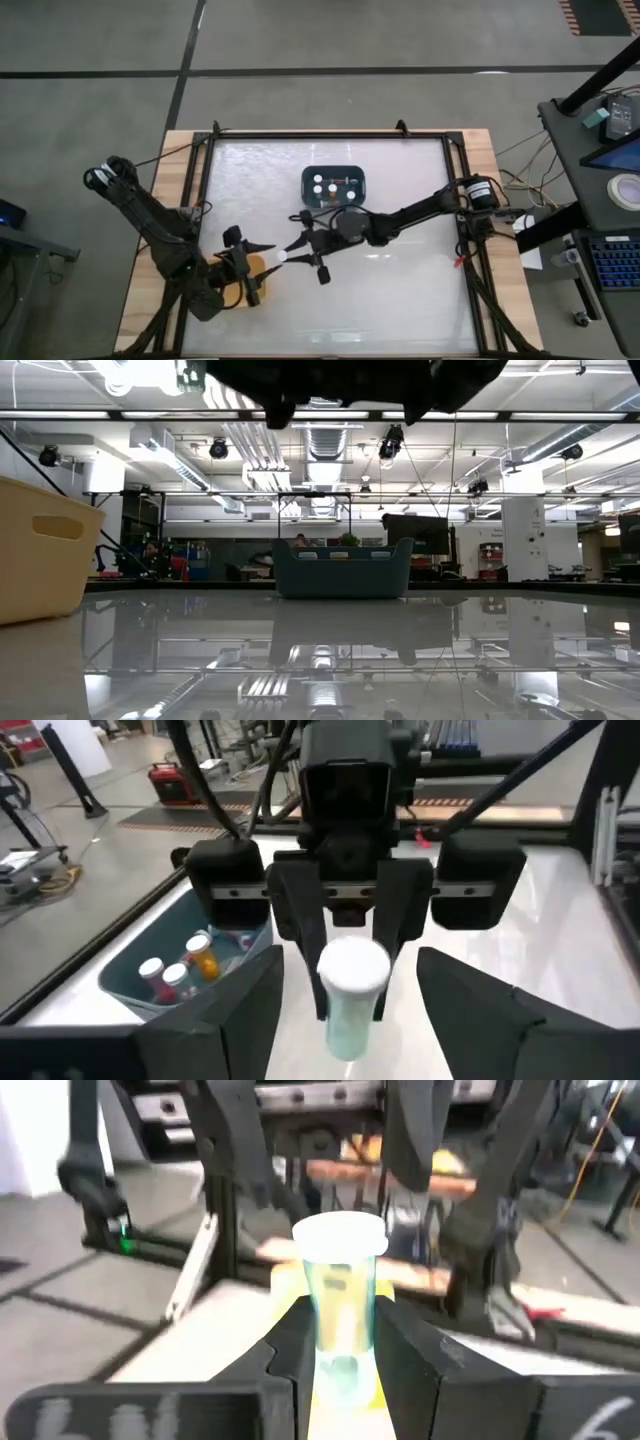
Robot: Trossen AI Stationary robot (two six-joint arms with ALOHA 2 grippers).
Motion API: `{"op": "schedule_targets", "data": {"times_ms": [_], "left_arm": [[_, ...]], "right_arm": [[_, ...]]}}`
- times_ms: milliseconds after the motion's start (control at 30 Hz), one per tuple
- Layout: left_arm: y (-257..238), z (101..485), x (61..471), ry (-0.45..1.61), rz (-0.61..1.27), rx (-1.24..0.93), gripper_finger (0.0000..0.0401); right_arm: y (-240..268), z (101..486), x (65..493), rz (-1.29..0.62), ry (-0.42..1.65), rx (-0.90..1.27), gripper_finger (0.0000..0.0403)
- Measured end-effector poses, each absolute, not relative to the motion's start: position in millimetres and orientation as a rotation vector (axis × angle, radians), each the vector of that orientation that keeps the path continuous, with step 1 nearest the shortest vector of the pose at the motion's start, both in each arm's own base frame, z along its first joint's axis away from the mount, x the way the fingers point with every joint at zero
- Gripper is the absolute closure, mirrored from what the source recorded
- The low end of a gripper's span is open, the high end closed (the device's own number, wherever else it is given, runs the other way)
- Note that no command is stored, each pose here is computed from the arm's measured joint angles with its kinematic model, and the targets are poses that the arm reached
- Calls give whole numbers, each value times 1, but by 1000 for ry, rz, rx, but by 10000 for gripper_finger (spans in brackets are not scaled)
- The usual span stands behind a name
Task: Pick and place medicine bottles into bin by pill shape (circle, oval)
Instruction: Adjust the green tablet bottle in the yellow bin
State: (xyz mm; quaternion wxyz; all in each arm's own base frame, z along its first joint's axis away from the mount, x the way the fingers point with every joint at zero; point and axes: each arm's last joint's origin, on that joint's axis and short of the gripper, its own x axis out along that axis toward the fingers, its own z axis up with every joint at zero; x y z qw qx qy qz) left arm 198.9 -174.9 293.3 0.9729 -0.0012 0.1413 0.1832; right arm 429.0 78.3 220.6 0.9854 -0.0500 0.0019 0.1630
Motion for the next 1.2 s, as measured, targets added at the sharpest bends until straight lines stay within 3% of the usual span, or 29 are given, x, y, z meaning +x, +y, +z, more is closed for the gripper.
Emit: {"op": "schedule_targets", "data": {"times_ms": [567,967,1200], "left_arm": [[-168,277,215,331,428,60,188],[-169,277,215,342,406,53,303],[-169,277,215,343,406,54,307]], "right_arm": [[76,219,427,279,71,-117,321],[76,219,427,275,73,-117,321],[76,219,427,276,73,-114,321]]}}
